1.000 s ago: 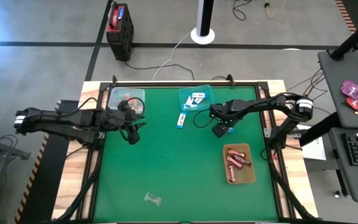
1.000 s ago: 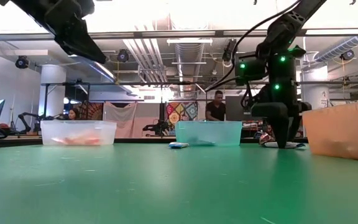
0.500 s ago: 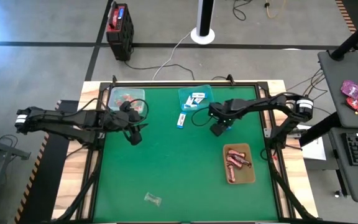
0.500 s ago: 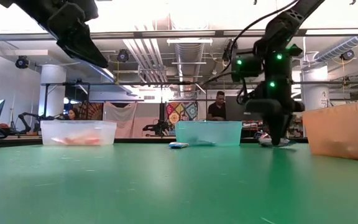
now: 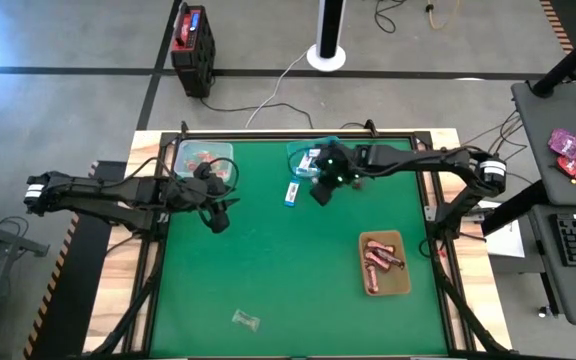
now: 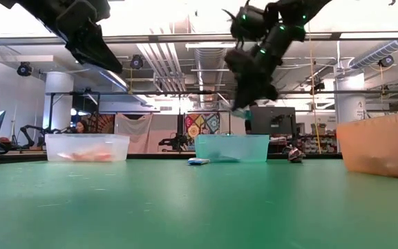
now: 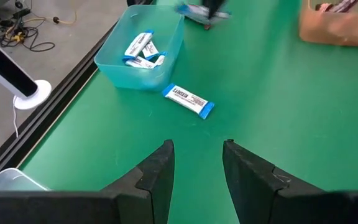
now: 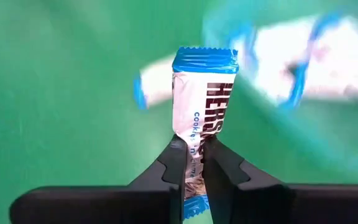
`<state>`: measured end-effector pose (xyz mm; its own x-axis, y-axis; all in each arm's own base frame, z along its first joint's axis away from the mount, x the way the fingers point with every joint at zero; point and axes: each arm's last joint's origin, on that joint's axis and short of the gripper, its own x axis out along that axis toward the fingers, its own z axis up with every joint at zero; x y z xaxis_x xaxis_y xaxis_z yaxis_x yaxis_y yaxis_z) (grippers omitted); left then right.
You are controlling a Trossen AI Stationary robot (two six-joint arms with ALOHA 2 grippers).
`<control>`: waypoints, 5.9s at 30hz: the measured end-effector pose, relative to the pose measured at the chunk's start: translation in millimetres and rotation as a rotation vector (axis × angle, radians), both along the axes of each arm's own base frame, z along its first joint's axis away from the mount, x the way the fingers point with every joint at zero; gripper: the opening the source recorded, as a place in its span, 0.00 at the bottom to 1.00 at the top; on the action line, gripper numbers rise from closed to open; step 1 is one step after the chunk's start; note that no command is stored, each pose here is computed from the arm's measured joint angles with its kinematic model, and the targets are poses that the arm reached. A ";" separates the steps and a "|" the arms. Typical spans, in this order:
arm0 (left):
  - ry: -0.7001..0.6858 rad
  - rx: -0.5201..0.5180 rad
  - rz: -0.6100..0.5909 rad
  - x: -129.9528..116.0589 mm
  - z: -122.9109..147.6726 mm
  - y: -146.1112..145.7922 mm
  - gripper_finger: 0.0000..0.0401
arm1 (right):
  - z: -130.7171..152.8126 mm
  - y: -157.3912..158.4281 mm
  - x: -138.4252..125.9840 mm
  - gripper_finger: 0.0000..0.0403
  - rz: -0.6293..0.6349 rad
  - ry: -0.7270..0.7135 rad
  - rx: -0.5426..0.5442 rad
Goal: Sort candy by brand, put in halloween buckets
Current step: Put the white chocolate into the light blue bin, then put the green gummy into the white bin, then put the brown chocolate into the orange bin
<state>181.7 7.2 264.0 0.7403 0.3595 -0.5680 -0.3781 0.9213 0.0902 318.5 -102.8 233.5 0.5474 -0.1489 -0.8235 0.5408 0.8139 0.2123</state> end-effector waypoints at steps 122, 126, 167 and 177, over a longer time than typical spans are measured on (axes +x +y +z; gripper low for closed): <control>0.209 0.021 -0.288 26.2 -58.3 -103.1 0.00 | 29.9 124.5 -9.1 0.44 -0.022 -0.049 -0.250; 0.221 0.070 -0.042 9.9 -36.0 -47.7 0.00 | 29.7 123.8 -9.4 0.44 -0.035 -0.048 -0.269; 0.462 -0.090 0.546 -43.0 -56.8 157.4 0.21 | 26.3 105.8 -13.2 0.44 -0.250 -0.041 -0.169; 0.156 -0.162 0.298 -34.8 -23.3 117.4 0.22 | 8.0 44.2 -42.3 0.44 -0.530 0.267 -0.074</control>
